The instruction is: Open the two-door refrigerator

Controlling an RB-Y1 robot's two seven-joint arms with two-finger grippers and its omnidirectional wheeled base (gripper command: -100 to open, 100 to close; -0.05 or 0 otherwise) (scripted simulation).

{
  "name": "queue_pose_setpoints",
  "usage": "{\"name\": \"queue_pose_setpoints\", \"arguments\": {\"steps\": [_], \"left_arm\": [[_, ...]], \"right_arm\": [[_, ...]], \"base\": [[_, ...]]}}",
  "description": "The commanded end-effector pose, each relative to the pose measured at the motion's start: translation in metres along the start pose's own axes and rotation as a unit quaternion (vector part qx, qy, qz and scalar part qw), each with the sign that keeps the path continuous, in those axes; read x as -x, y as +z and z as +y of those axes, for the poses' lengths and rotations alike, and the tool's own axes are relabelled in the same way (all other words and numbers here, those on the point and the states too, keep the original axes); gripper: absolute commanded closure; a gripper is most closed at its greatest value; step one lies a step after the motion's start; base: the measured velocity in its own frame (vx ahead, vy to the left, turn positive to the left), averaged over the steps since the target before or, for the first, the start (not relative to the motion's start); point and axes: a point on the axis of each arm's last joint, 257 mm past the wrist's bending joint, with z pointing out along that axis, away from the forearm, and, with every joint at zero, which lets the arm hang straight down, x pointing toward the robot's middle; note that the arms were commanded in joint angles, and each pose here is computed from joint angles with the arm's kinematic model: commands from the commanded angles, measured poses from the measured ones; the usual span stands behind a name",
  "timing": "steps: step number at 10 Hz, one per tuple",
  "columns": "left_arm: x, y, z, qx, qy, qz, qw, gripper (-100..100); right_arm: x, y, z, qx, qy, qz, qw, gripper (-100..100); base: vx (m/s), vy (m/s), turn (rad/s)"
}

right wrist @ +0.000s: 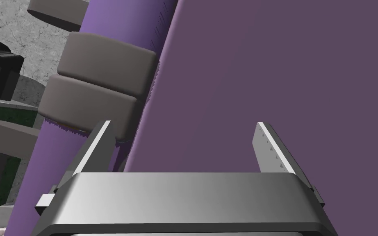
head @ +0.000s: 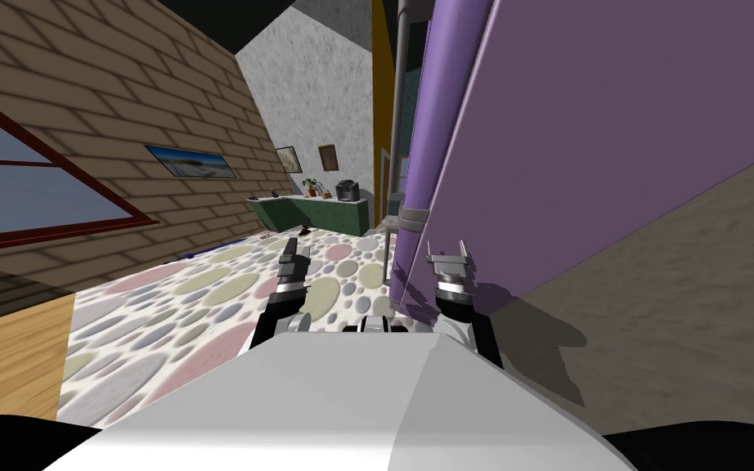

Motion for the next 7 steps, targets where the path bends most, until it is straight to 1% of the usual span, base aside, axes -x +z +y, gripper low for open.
{"name": "queue_pose_setpoints", "arguments": {"steps": [1, 2, 3, 4, 5, 6, 7], "left_arm": [[0.000, 0.000, 0.000, 0.000, 0.000, 0.000, 1.0000, 0], [0.000, 0.000, 0.000, 0.000, 0.000, 0.000, 1.0000, 0], [0.000, 0.000, 0.000, 0.000, 0.000, 0.000, 1.0000, 0], [0.000, 0.000, 0.000, 0.000, 0.000, 0.000, 1.0000, 0], [0.000, 0.000, 0.000, 0.000, 0.000, 0.000, 1.0000, 0], [0.000, 0.000, 0.000, 0.000, 0.000, 0.000, 1.0000, 0], [0.000, 0.000, 0.000, 0.000, 0.000, 0.000, 1.0000, 0]], "right_arm": [[0.003, -0.001, 0.000, 0.010, 0.073, -0.010, 0.9972, -100], [0.004, -0.001, 0.001, 0.011, 0.077, -0.013, 0.9969, -100], [0.006, -0.003, 0.000, 0.017, 0.121, -0.019, 0.9923, -100], [0.007, -0.003, 0.000, 0.018, 0.126, -0.021, 0.9917, -100], [0.010, -0.004, -0.001, 0.024, 0.169, -0.027, 0.9849, -100], [0.011, -0.004, 0.000, 0.026, 0.174, -0.029, 0.9840, -100], [0.014, -0.005, -0.002, 0.032, 0.217, -0.036, 0.9750, -100]], "base": [[0.062, 0.030, 0.027], [0.053, 0.022, 0.014], [0.057, 0.025, 0.025], [0.051, 0.020, 0.014], [0.061, 0.028, 0.029], [0.052, 0.026, 0.013], [0.057, 0.028, 0.026]]}}
